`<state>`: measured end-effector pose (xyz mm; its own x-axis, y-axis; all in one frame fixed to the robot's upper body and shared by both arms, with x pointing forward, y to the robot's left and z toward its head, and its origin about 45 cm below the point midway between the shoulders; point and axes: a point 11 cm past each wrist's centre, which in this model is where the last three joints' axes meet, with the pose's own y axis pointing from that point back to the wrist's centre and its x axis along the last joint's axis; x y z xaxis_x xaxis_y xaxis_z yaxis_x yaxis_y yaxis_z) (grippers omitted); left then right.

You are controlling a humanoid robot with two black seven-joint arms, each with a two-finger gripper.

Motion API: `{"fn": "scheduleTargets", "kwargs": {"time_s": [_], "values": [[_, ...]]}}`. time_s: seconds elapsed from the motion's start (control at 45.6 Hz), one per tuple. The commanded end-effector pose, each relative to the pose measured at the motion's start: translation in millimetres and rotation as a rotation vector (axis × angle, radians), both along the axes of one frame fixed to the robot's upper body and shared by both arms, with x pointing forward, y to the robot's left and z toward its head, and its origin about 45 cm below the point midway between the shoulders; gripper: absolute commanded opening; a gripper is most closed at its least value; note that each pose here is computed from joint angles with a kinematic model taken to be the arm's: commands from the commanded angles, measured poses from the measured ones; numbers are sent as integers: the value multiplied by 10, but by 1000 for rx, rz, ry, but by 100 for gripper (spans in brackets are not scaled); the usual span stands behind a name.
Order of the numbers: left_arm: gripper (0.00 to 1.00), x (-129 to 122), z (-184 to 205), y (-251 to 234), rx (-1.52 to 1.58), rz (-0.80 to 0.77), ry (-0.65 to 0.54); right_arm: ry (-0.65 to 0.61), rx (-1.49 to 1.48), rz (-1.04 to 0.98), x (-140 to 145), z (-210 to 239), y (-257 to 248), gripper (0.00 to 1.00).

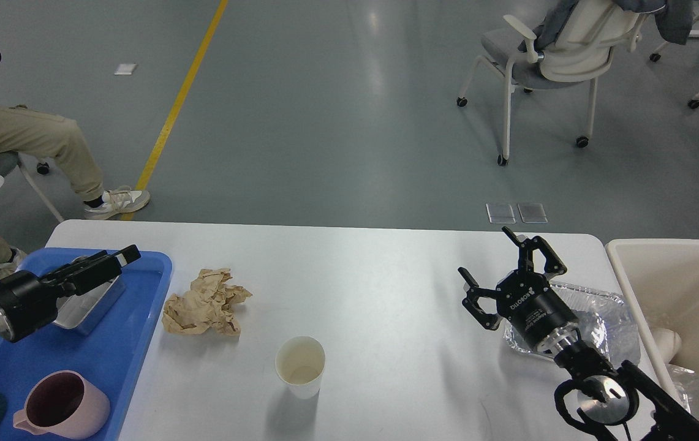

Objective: Tidy desktop
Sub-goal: 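Release the tin and raise the left gripper above the tray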

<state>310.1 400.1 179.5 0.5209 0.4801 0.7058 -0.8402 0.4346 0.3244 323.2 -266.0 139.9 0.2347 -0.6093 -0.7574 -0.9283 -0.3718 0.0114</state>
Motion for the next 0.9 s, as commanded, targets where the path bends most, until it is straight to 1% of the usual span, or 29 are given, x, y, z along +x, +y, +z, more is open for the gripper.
{"fn": "scheduleTargets", "kwargs": {"time_s": [0.0, 0.219, 0.57, 0.635, 0.701, 0.876], "values": [[90, 37, 22, -32, -166, 121, -56, 1, -14, -2, 0, 1, -50, 100], [90, 61, -57, -170, -434, 289, -141, 13, -22, -6, -38, -36, -88, 100], [90, 181, -17, -400, -885, 458, -227, 26, -21, -12, -89, -84, -105, 100], [90, 194, -44, -410, -950, 497, -211, 30, -20, -14, -94, -95, -105, 100], [91, 200, -102, -420, -1003, 542, -170, 34, -20, -14, -109, -109, -108, 100], [96, 180, -309, -395, -1027, 632, -40, 35, -20, -15, -113, -111, -108, 100]]}}
